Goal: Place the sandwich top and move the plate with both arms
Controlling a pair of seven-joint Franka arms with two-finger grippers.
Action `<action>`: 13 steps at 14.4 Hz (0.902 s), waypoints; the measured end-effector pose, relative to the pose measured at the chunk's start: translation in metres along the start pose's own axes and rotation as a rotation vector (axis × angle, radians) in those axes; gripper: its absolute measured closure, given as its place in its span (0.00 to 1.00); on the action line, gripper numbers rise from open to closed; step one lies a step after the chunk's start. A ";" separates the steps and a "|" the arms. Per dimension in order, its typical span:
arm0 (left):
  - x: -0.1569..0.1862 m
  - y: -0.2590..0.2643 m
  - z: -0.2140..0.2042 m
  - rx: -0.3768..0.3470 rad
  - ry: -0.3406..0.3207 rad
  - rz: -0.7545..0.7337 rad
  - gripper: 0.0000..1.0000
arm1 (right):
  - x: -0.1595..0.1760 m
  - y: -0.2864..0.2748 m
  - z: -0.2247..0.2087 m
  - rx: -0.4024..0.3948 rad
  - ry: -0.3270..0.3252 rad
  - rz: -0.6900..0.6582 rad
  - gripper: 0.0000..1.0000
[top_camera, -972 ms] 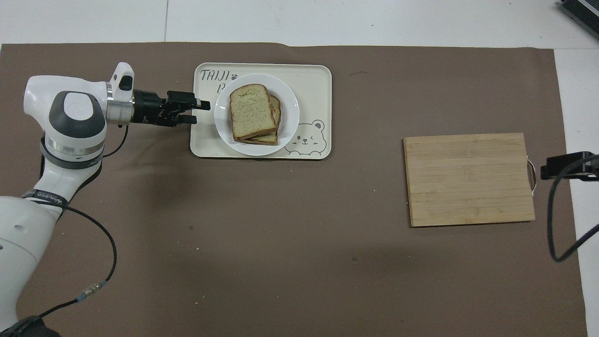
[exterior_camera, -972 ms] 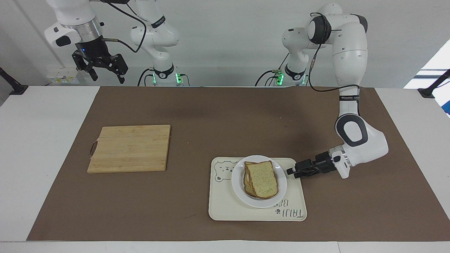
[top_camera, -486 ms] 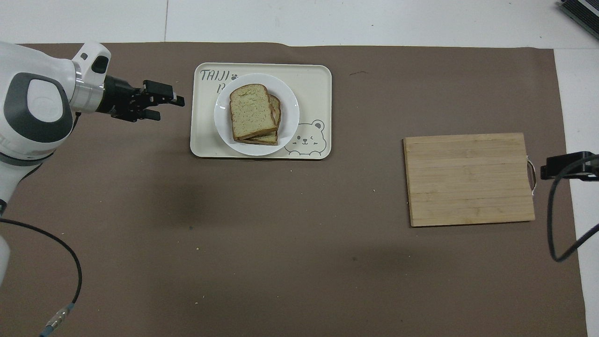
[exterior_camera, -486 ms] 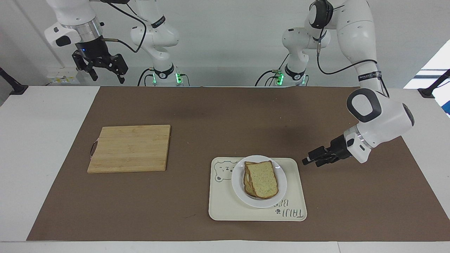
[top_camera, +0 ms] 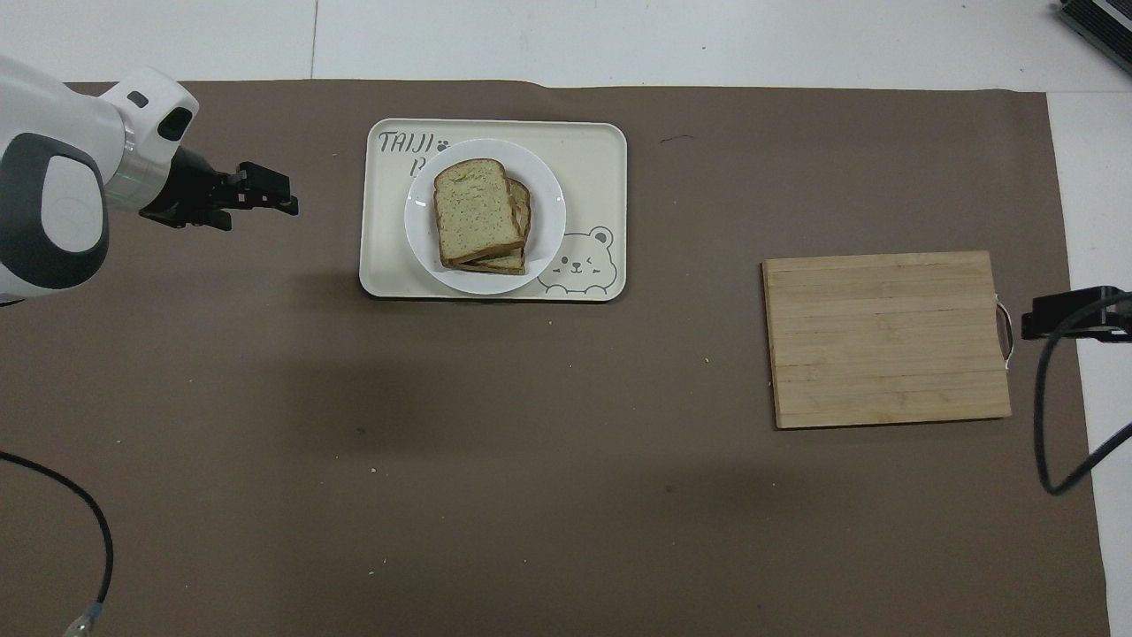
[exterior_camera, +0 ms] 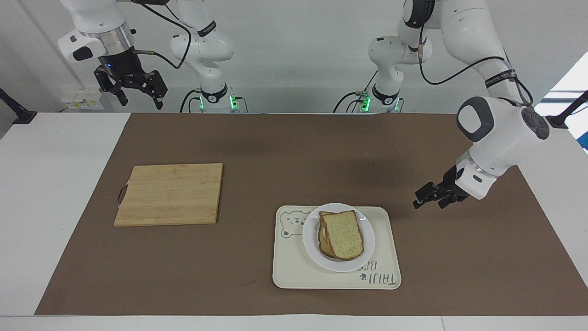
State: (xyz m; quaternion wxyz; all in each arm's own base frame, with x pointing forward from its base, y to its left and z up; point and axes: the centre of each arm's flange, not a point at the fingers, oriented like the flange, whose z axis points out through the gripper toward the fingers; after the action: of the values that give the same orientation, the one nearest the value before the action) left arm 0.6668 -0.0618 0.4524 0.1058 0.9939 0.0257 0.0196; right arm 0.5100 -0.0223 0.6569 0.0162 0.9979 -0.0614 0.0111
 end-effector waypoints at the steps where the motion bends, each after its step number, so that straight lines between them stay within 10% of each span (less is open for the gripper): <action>1: -0.005 0.001 -0.013 0.043 0.003 0.019 0.00 | 0.000 0.000 0.000 0.000 0.000 0.000 0.00; 13: -0.108 0.001 -0.191 0.188 -0.099 0.070 0.00 | 0.000 0.000 0.000 0.000 0.000 0.000 0.00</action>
State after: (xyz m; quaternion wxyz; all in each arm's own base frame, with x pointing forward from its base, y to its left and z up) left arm 0.5505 -0.0291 0.6358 0.0126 0.9994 -0.0128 -0.0285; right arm 0.5100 -0.0223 0.6569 0.0162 0.9979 -0.0614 0.0111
